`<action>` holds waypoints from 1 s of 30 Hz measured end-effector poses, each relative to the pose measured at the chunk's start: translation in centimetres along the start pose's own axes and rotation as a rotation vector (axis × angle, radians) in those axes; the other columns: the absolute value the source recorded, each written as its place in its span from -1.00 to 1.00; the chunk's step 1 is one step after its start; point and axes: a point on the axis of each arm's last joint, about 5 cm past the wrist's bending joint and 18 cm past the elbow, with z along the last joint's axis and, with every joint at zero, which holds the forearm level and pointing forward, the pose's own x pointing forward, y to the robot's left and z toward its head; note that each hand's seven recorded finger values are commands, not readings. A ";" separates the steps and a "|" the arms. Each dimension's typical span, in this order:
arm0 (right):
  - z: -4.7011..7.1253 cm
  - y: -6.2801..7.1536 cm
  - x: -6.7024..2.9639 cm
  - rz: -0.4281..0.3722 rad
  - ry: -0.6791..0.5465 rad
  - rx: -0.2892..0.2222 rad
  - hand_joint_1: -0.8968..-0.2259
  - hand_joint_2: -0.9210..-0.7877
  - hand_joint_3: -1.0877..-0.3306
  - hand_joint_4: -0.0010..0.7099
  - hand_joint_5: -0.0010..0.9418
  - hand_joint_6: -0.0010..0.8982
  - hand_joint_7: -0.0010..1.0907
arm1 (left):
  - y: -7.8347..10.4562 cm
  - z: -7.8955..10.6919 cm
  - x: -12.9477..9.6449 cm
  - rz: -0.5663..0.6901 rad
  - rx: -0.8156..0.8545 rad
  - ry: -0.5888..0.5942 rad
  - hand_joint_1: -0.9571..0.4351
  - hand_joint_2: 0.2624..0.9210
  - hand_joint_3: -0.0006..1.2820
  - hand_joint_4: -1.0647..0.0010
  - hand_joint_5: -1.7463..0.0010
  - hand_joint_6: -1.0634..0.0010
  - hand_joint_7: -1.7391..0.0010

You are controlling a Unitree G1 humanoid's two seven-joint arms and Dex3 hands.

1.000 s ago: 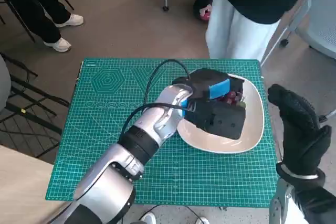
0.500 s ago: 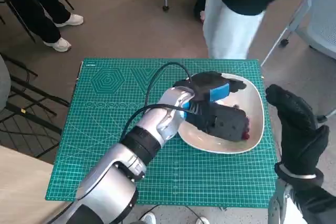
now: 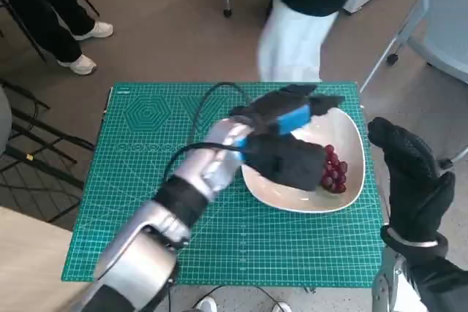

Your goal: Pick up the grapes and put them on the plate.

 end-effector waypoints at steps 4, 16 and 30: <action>-0.1 0.1 0.17 0.004 0.000 0.004 -0.23 -1.00 -0.22 0.04 -0.99 -0.58 -0.96 | 0.4 -1.5 -1.5 0.073 -0.181 -0.063 -0.48 1.00 -0.60 0.73 0.98 0.47 0.97; -0.2 0.5 1.00 0.037 -0.012 0.027 -0.22 -1.00 -0.16 0.07 -0.99 -0.55 -0.95 | -0.6 -6.7 -6.8 0.306 -0.772 -0.193 -0.36 1.00 -0.57 0.66 0.98 0.48 0.98; -0.3 1.1 1.82 0.086 -0.017 0.064 -0.20 -1.00 -0.13 0.06 -0.99 -0.55 -0.95 | -2.8 -10.1 -12.8 0.535 -0.834 -0.168 -0.25 1.00 -0.58 0.60 0.98 0.53 0.99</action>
